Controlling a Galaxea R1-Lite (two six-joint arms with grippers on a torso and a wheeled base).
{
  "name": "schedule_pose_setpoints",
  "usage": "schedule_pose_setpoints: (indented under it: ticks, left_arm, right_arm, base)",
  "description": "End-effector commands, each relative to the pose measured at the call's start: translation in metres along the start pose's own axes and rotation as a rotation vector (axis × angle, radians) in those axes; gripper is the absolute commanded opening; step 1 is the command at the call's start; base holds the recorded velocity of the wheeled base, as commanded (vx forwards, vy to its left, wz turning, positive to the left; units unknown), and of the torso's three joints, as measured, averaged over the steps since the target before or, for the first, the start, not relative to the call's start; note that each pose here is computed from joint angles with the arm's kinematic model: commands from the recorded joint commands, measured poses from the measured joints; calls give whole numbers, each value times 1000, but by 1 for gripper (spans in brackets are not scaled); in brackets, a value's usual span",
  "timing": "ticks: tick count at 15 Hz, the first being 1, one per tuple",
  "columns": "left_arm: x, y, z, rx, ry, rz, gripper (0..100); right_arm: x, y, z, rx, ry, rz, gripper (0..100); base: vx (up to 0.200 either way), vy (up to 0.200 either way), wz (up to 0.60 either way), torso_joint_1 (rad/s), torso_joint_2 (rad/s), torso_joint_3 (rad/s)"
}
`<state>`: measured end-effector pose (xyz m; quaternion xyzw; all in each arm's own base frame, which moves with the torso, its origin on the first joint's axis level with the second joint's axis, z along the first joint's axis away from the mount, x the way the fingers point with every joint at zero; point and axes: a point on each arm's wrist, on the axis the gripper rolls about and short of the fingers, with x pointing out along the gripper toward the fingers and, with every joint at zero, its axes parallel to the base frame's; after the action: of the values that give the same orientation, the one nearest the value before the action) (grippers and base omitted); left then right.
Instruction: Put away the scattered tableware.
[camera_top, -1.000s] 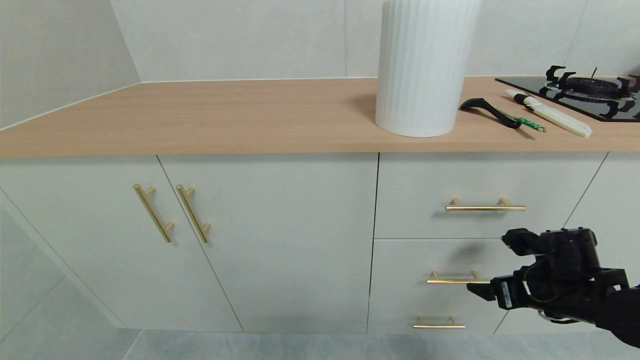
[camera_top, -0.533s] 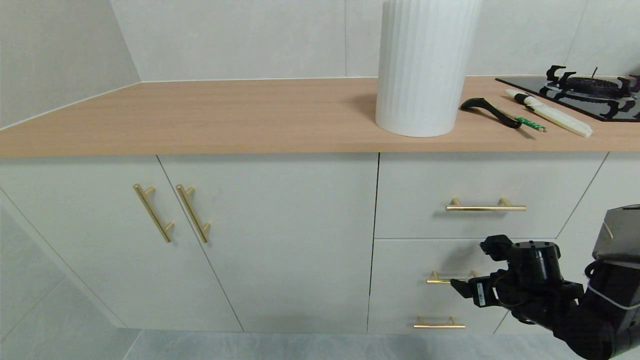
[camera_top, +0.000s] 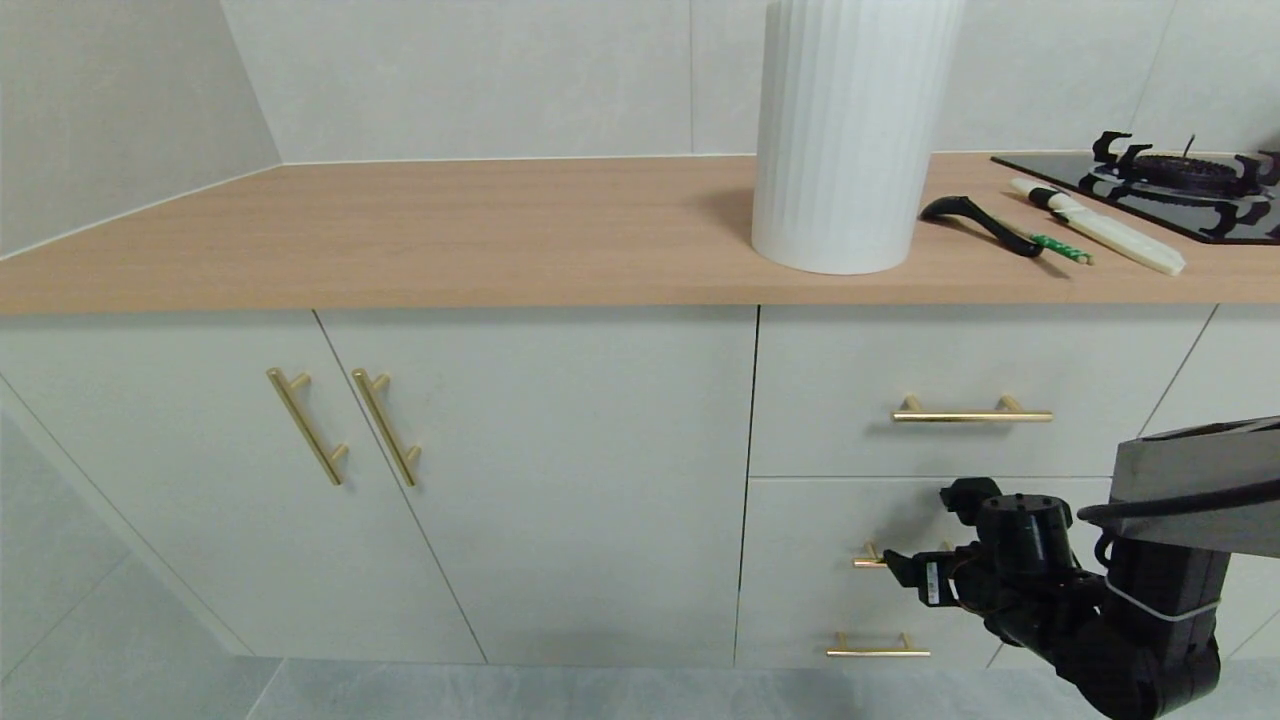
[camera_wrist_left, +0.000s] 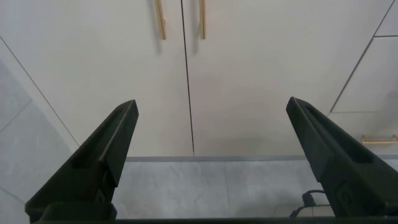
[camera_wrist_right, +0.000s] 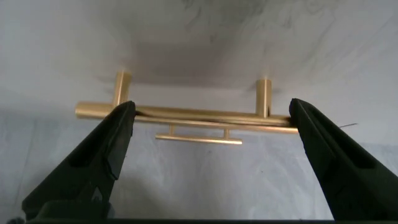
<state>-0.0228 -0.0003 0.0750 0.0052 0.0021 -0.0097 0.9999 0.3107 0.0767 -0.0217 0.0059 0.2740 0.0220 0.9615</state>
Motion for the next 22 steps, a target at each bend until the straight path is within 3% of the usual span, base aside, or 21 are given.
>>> schedule_pose_setpoints:
  ticks: [1,16,19,22]
  left_arm:
    - [0,0,0,0,0,1,100]
    - [0,0,0,0,0,1,100]
    - [0,0,0,2,-1,1,100]
    - [0,0,0,0,0,1,100]
  right_arm:
    - [6,0,-2,5,2,-7,100]
    - [6,-3,-15,-13,39,-25,100]
    - [-9,-5,-14,-35,70,-25,100]
    - [-57,-4,3,-71,122,8,100]
  base:
    - [0,0,0,0,0,0]
    - [0,0,0,0,0,0]
    - [0,0,0,0,0,0]
    - [0,0,0,0,0,0]
